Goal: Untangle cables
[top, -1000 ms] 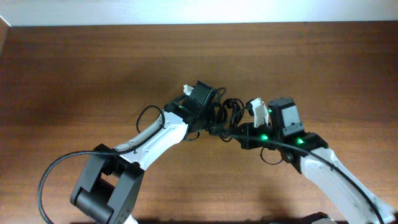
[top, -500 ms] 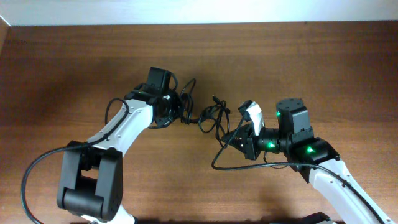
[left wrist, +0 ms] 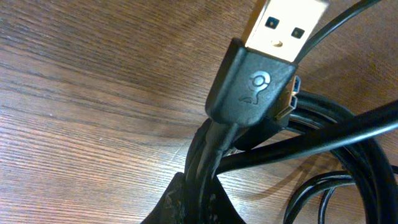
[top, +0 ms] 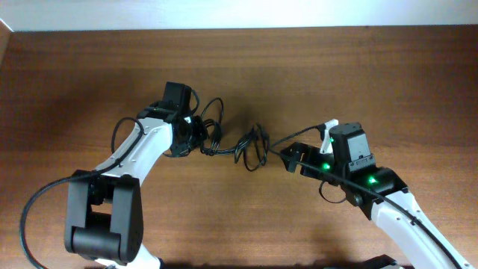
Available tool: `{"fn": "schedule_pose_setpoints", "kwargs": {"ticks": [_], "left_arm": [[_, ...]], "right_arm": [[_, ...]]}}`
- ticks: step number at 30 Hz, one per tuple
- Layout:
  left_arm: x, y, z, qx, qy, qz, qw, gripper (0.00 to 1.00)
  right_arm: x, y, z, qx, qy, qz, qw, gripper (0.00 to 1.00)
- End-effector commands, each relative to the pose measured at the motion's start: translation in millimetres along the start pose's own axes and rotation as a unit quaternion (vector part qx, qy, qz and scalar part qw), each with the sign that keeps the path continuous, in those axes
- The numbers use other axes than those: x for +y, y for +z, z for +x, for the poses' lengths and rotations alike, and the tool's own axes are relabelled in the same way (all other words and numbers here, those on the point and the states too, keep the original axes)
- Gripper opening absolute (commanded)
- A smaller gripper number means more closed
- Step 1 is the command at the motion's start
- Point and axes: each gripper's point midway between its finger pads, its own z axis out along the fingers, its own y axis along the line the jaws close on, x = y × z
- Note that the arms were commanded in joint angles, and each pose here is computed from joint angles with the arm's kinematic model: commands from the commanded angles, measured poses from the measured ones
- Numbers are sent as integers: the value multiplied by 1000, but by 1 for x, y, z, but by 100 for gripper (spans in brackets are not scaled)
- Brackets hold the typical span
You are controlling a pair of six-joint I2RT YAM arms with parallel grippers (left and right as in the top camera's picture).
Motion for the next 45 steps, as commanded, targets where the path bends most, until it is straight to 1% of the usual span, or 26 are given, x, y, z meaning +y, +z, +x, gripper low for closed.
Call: {"fn": "schedule_pose_setpoints", "kwargs": {"ticks": [1,2,5,6,8,9,10,13,16,20,21,23,26,27,28,29,30,31,36,37,38,39,42,43,44,45], "left_arm": [[-2,-3,-2,-6,15,-1,1000,0],[-8,-2,3,-4,24,1,1000,0],[-33,2,17,-3,62,13,998,0],[-39,2,21,-3,72,17,997,0],[-47,3,24,-6,79,22,997,0],[-51,3,23,-11,67,25,997,0],[-49,3,18,-26,49,14,998,0],[-46,3,15,-35,42,7,998,0],[-50,4,16,-36,47,10,998,0],[-68,5,25,-41,70,23,996,0],[-70,6,28,-38,60,24,997,0],[-78,6,35,-37,67,28,997,0],[-78,6,35,-36,68,28,997,0],[-77,7,38,-33,69,26,997,0],[-77,8,40,-32,70,25,997,0],[-76,9,40,-31,70,24,997,0],[-76,9,40,-31,70,24,997,0],[-76,9,40,-31,70,24,997,0],[-79,9,45,-18,71,35,997,0],[-79,9,46,-17,71,35,997,0],[-79,9,46,-16,71,34,997,0],[-79,9,46,-16,71,34,997,0],[-79,9,46,-16,71,34,997,0],[-79,9,47,-16,71,34,997,0],[-79,9,47,-16,72,34,997,0],[-79,9,47,-16,71,34,997,0]], "right_arm": [[48,-7,5,18,-103,-120,987,100],[65,-10,10,21,-148,-158,976,100],[100,-10,27,14,-241,-201,949,100],[101,-8,27,10,-245,-194,950,96],[95,1,30,23,-239,-187,953,80],[83,21,37,52,-224,-171,958,79],[77,34,42,70,-213,-166,960,73],[81,54,50,96,-209,-199,953,71],[79,59,50,98,-208,-198,953,69],[64,68,37,67,-210,-145,965,67],[63,68,37,67,-214,-143,964,66],[49,81,40,77,-207,-119,968,60],[41,95,44,88,-198,-113,970,59],[40,97,42,84,-199,-109,970,54],[37,98,40,79,-199,-99,972,45],[35,99,40,78,-199,-94,972,31],[34,100,41,81,-198,-93,972,7],[34,100,41,81,-196,-93,973,4],[27,101,39,79,-183,-74,977,4],[27,101,39,79,-172,-73,979,24],[27,101,38,79,-160,-71,981,58],[24,102,36,74,-157,-61,983,64],[15,104,27,53,-148,-31,987,62],[13,104,25,47,-148,-23,988,53],[12,105,24,45,-147,-21,988,52],[14,105,22,40,-144,-24,988,46]]}}
